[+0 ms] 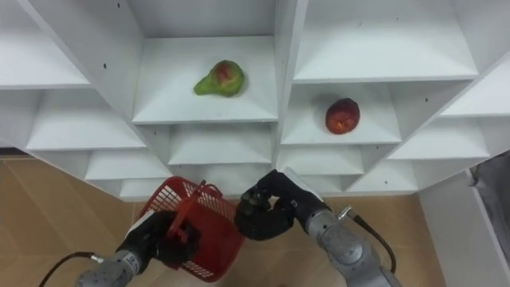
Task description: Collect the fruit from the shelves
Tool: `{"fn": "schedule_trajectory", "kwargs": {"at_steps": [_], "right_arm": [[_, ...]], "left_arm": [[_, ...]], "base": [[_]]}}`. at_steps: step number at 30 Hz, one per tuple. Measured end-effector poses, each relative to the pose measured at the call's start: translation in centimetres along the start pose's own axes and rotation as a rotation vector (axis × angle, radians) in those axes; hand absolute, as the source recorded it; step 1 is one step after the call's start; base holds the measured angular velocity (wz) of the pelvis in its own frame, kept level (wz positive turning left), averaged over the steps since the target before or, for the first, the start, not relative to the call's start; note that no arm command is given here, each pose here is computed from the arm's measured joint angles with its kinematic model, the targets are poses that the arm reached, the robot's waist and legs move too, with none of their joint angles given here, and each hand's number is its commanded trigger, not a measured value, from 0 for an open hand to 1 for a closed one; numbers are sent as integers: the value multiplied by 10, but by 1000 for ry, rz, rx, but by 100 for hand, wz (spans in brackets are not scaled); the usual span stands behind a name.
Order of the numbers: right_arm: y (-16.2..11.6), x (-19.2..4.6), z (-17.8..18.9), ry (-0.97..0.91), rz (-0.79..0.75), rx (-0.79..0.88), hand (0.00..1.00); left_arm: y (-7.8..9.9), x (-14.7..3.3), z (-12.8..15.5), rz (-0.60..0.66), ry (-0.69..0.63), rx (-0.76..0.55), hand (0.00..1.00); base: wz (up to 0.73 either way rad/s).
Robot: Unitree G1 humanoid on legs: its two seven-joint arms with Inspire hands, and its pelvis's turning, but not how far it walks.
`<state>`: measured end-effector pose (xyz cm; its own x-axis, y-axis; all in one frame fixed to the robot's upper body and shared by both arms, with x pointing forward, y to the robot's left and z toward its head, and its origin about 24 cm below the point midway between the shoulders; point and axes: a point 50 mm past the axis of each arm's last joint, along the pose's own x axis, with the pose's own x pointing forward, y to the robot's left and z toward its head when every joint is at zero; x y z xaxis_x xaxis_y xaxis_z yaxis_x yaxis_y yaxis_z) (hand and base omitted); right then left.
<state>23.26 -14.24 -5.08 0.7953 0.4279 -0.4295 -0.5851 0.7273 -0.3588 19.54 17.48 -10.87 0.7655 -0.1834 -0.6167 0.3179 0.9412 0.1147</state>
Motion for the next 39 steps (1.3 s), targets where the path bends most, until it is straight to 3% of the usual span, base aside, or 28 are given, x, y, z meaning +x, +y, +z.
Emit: {"fn": "schedule_trajectory", "kwargs": {"at_steps": [7, 39], "right_arm": [[4, 2, -6, 30, 9, -8, 100], [11, 4, -7, 40, 13, -4, 100]], "left_arm": [[-4, 3, 20, -38, -84, 2, 100], [-25, 6, 31, -180, -132, -53, 100]], "base": [[3], [0]]}}
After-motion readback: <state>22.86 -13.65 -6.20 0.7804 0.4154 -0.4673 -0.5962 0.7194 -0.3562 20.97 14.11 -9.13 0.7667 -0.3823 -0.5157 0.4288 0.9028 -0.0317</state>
